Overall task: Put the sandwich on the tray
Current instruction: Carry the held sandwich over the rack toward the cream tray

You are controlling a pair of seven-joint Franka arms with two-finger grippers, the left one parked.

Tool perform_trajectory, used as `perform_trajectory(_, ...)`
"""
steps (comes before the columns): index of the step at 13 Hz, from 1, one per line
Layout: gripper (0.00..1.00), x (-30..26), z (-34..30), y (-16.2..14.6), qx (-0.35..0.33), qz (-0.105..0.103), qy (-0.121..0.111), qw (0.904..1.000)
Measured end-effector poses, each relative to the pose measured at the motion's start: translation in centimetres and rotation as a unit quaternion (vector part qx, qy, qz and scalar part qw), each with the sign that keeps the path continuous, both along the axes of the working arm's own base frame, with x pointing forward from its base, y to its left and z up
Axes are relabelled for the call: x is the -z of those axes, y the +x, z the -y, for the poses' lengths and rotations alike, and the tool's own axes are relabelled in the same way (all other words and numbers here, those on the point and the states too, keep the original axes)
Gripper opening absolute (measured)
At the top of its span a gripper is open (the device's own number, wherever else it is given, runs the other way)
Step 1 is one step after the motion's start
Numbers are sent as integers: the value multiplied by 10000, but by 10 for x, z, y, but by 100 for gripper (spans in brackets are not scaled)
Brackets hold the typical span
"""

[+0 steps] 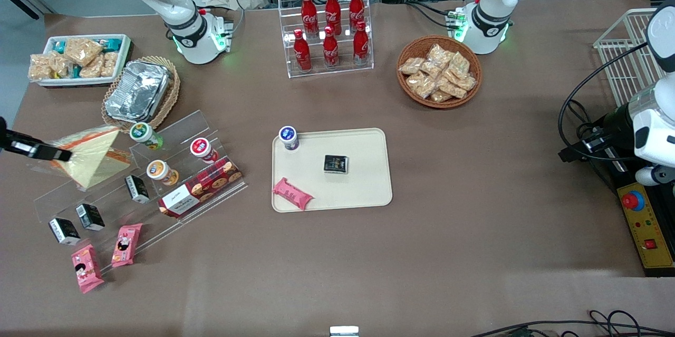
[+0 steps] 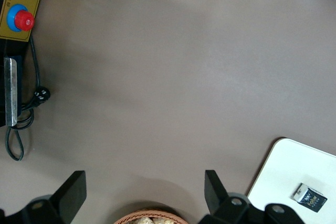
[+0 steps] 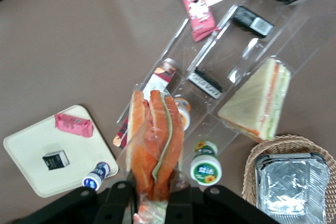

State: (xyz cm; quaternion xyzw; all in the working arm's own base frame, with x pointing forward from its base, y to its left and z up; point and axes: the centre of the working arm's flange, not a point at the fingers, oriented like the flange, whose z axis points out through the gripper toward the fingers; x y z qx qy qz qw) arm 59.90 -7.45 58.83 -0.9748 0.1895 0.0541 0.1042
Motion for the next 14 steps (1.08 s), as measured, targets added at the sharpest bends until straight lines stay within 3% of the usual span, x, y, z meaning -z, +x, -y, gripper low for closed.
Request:
perform_trajectory(5,18,-8,-98,3,-885,119,2,9960)
perform_trajectory(8,18,-20,-183,1,-1580,511,9,9861)
perform_trajectory(14,18,28,-275,17,-3270,962,95,9401)
